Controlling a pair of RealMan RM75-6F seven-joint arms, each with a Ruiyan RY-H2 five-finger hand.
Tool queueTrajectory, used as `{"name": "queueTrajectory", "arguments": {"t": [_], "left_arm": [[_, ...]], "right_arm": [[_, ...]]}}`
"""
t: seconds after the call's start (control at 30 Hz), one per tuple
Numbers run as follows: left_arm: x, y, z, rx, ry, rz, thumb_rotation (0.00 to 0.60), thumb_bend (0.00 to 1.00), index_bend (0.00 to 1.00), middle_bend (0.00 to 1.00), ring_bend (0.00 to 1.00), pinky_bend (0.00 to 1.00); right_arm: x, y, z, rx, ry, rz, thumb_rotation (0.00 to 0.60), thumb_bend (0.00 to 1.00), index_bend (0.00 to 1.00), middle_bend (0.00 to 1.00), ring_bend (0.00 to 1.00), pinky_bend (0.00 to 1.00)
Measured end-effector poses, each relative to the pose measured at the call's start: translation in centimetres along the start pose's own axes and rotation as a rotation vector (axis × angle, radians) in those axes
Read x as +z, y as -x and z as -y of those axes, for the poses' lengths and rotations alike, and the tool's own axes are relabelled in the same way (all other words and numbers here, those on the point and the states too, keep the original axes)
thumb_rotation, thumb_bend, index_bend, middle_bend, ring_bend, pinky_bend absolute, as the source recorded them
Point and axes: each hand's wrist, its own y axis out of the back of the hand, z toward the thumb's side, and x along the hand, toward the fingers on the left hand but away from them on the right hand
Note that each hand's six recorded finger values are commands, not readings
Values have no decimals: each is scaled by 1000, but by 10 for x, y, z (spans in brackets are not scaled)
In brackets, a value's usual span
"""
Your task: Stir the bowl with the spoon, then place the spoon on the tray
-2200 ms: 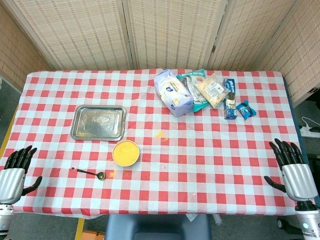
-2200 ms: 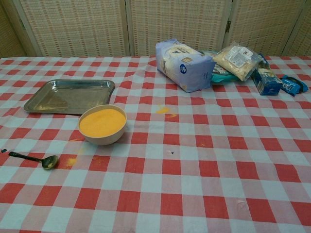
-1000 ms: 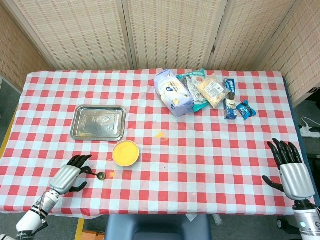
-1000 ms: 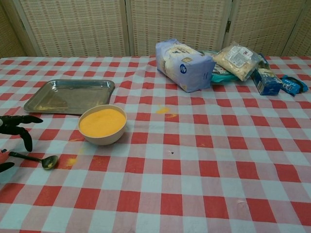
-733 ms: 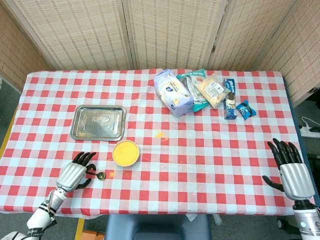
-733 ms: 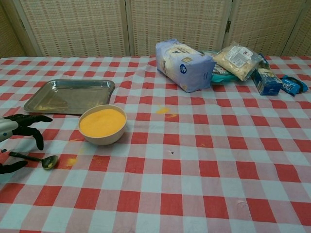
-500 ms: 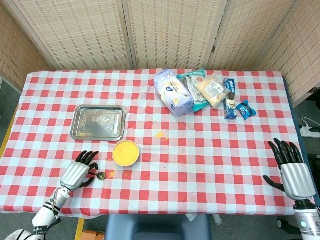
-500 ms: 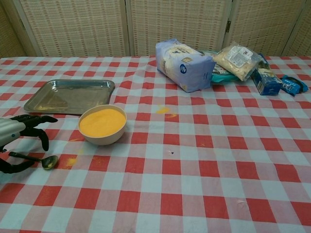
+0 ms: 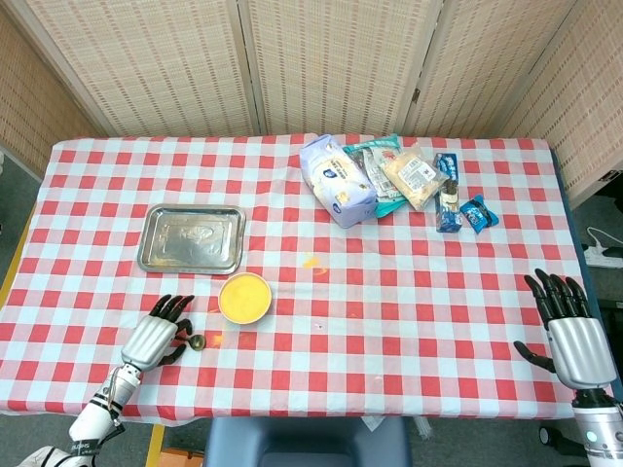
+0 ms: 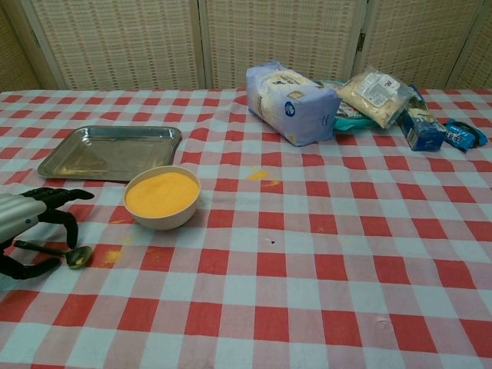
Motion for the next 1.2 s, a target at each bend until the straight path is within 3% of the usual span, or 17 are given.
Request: {"name": "queueTrajectory", "arguments": {"t": [0.53,1.2], "left_arm": [[-4,-1,5,13,25,-17,600,406,573,0,0,31],[-12,3,-4,56,48,-43,600,406,599,0,0,31]], "right_arm": [[0,0,2,8,-3,-1,600,59,0,0,0,0],[1,0,3,13,-6,0,600,59,0,0,0,0]]}}
